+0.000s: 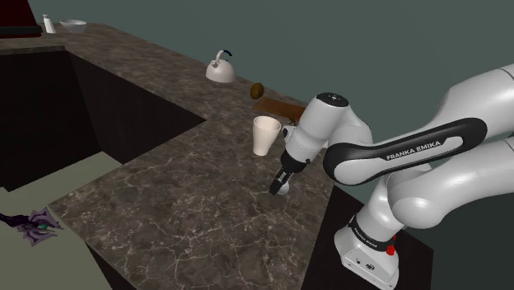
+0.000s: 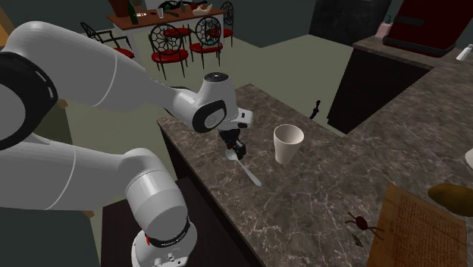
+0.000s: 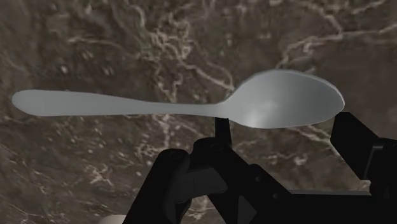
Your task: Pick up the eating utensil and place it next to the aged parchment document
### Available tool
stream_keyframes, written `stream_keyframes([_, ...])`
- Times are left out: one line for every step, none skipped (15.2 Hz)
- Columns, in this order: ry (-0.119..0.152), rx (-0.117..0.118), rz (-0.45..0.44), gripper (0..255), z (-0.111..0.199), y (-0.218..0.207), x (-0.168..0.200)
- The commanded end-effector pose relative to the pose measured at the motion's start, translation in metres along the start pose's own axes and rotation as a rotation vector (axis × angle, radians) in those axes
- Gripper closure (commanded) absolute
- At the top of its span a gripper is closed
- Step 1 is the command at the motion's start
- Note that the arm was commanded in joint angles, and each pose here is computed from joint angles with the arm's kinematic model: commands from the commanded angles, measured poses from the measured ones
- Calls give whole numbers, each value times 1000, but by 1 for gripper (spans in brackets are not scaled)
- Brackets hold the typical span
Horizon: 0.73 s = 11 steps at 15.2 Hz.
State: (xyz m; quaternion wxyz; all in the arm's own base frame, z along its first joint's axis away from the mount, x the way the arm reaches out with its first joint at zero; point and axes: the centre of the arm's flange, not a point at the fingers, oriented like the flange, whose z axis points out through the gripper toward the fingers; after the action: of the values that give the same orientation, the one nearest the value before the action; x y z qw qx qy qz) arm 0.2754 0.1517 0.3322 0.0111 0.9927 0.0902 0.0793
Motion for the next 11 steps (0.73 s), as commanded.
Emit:
stream_keyframes([0, 0, 0, 255, 0, 0, 0])
stream_keyframes([0, 0, 0, 255, 0, 0, 0])
stream_keyframes([0, 0, 0, 255, 0, 0, 0])
stream_keyframes([0, 0, 0, 255, 0, 0, 0])
stream_keyframes([0, 0, 0, 255, 0, 0, 0])
stream_keyframes([0, 0, 0, 255, 0, 0, 0])
stream_keyframes([0, 0, 0, 255, 0, 0, 0])
stream_keyframes([0, 0, 0, 255, -5, 0, 1])
stream_keyframes([0, 0, 0, 255, -10, 0, 2])
stream_keyframes([0, 0, 0, 255, -16, 1, 2])
stream_keyframes([0, 0, 0, 255, -21, 1, 3])
